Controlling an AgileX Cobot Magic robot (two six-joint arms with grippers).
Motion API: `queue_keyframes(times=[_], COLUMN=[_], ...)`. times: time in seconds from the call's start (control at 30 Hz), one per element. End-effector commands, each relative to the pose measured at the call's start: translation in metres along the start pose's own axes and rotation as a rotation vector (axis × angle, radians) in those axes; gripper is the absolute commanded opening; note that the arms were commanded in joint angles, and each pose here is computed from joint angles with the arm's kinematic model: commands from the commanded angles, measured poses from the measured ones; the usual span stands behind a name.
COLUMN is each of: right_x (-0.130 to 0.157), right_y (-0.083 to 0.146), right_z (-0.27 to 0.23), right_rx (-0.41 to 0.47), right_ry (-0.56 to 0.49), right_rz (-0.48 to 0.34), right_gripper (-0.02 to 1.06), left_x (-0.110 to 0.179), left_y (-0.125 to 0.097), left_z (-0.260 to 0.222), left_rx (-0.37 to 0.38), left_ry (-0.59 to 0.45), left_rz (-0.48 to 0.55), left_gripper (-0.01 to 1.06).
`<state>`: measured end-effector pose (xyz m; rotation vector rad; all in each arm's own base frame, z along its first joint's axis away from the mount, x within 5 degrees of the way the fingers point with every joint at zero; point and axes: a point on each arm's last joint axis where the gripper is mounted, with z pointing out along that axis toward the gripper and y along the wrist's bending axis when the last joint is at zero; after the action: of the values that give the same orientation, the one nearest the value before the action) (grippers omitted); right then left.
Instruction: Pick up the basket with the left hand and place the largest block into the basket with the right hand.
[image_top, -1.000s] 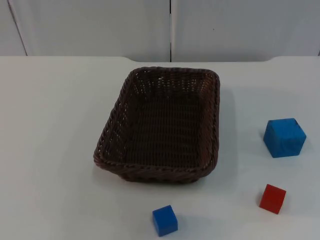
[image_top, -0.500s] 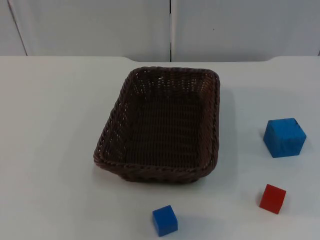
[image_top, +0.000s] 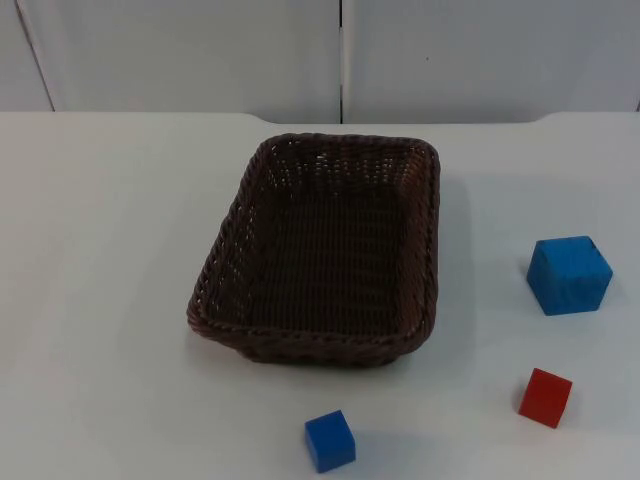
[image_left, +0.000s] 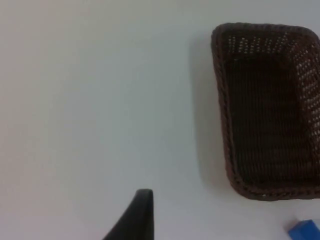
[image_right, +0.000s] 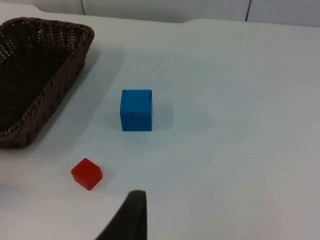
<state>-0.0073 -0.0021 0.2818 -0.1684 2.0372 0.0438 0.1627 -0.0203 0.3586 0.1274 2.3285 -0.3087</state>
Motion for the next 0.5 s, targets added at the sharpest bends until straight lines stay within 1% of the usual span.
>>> queue_keyframes(times=[0.0,0.37,0.47], right_x=[0.001,0.001,0.001], right_y=[0.0,0.0,0.0], right_z=[0.001,0.001,0.001], right_rx=[0.007,0.007,0.007], right_ry=[0.003,0.003,0.003], right_rz=[0.0,0.0,0.0], right_gripper=[1.05,1.05,1.05], left_x=[-0.009,-0.026,-0.034], left_y=[0.0,0.003,-0.002], left_z=[0.009,0.056,0.072], left_rx=[0.038,0.149,0.176], left_ry=[0.008,0.107,0.125], left_rz=[0.003,-0.006,0.032], left_gripper=[1.05,1.05,1.05])
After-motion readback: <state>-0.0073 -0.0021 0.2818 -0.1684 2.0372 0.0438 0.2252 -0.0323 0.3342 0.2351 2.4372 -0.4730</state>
